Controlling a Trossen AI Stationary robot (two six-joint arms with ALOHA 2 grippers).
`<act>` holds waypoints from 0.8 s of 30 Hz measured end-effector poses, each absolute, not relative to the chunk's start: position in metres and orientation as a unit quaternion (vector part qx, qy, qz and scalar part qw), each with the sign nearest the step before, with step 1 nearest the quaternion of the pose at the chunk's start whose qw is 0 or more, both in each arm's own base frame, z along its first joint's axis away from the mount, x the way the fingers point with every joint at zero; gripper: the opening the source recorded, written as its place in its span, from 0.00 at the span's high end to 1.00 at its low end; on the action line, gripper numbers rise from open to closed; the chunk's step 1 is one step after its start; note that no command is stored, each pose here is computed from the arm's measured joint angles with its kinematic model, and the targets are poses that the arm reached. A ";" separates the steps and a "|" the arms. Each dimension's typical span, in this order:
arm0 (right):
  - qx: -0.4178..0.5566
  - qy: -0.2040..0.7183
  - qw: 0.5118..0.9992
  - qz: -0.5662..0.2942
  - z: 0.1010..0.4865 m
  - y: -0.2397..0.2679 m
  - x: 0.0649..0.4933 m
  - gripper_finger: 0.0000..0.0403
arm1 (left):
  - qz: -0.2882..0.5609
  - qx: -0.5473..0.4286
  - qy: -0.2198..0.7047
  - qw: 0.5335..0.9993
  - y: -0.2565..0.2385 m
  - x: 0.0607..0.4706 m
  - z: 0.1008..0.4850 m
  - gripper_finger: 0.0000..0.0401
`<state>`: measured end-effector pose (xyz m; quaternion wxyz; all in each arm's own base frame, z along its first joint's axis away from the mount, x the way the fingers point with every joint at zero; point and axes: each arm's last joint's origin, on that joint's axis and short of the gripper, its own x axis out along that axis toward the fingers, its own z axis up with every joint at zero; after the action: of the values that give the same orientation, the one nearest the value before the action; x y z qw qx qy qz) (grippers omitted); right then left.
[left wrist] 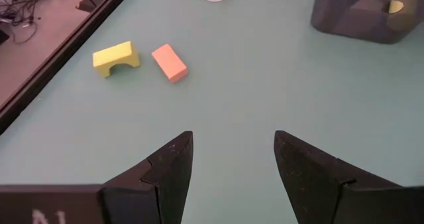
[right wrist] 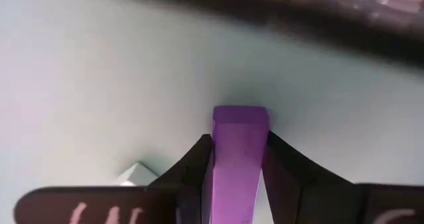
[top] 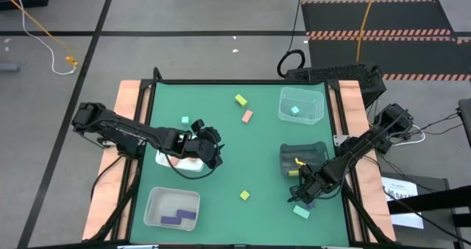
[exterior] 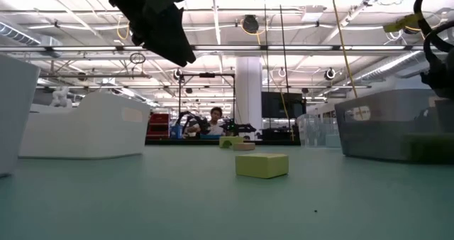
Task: Sort & place blocks by color
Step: Put the violet block into the gray bin
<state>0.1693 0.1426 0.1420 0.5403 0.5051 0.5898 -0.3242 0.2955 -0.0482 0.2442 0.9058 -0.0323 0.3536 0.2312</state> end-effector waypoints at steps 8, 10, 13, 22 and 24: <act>0.535 0.494 0.638 -0.248 0.174 0.137 0.172 0.80 | 0.235 -0.045 0.357 0.903 -0.049 0.294 0.243 0.47; 0.531 0.446 0.686 -0.222 0.184 0.134 0.175 0.80 | 0.232 -0.052 0.357 0.903 -0.050 0.294 0.243 0.47; 0.494 0.380 0.759 -0.189 0.195 0.130 0.180 0.80 | 0.223 -0.064 0.360 0.903 -0.051 0.294 0.243 0.47; 0.302 0.235 0.917 -0.108 0.222 0.115 0.208 0.80 | 0.206 -0.099 0.358 0.905 -0.054 0.295 0.243 0.47; 0.251 0.204 0.941 -0.094 0.229 0.111 0.215 0.80 | 0.202 -0.104 0.347 0.910 -0.056 0.297 0.245 0.47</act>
<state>0.2147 0.1111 0.2285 0.9414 0.2515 0.2043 -0.0940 0.2970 -0.0556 0.2449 0.9100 -0.1041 0.3468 0.2017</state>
